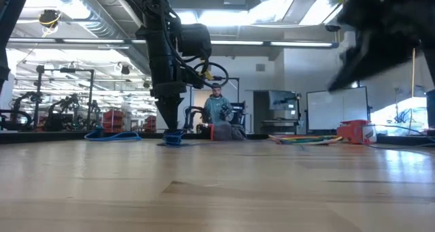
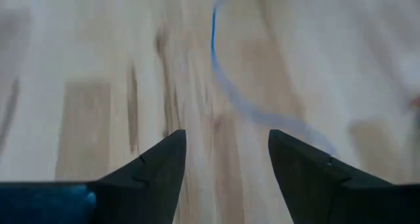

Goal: Coil cords
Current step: Uncoil the blue wire from the black spool

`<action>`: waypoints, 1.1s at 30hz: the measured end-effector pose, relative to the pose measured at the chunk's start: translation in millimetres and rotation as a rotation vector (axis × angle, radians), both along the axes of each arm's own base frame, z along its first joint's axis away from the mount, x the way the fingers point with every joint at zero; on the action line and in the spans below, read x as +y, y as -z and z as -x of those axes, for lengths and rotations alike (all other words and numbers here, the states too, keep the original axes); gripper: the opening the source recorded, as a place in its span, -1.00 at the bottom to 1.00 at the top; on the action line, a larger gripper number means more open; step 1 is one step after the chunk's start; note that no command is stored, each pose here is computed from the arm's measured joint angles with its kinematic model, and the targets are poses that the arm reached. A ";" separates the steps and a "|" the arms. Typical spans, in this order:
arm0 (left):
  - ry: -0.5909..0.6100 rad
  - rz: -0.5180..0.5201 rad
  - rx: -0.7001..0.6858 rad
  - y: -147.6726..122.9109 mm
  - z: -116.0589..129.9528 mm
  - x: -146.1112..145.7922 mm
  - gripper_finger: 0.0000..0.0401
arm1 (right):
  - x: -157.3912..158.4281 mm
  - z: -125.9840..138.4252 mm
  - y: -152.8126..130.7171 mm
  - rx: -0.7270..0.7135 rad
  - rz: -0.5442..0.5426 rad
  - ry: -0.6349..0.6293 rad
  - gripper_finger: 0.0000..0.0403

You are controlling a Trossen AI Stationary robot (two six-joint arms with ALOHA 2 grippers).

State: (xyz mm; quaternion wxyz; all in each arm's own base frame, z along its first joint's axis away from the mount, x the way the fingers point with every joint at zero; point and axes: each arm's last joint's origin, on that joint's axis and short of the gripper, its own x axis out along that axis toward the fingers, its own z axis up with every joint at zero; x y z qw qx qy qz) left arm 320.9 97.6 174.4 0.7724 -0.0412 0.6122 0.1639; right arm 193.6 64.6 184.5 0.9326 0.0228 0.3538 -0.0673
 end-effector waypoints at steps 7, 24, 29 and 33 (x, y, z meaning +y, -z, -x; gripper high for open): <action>0.009 -0.003 -0.003 -0.1 -0.5 0.1 -0.98 | -4.3 -12.3 6.6 -0.005 -0.073 0.007 0.06; 0.016 -0.005 -0.003 -0.2 -0.6 0.1 -0.98 | -21.4 -91.8 74.9 -0.142 0.041 -0.081 0.06; 0.016 -0.006 -0.008 -0.4 -1.0 0.2 -0.98 | -23.6 -114.4 81.3 -0.135 0.031 -0.107 0.06; 0.016 -0.005 -0.005 -0.3 -0.7 0.1 -0.98 | -29.9 -128.5 85.3 -0.128 0.070 -0.084 0.06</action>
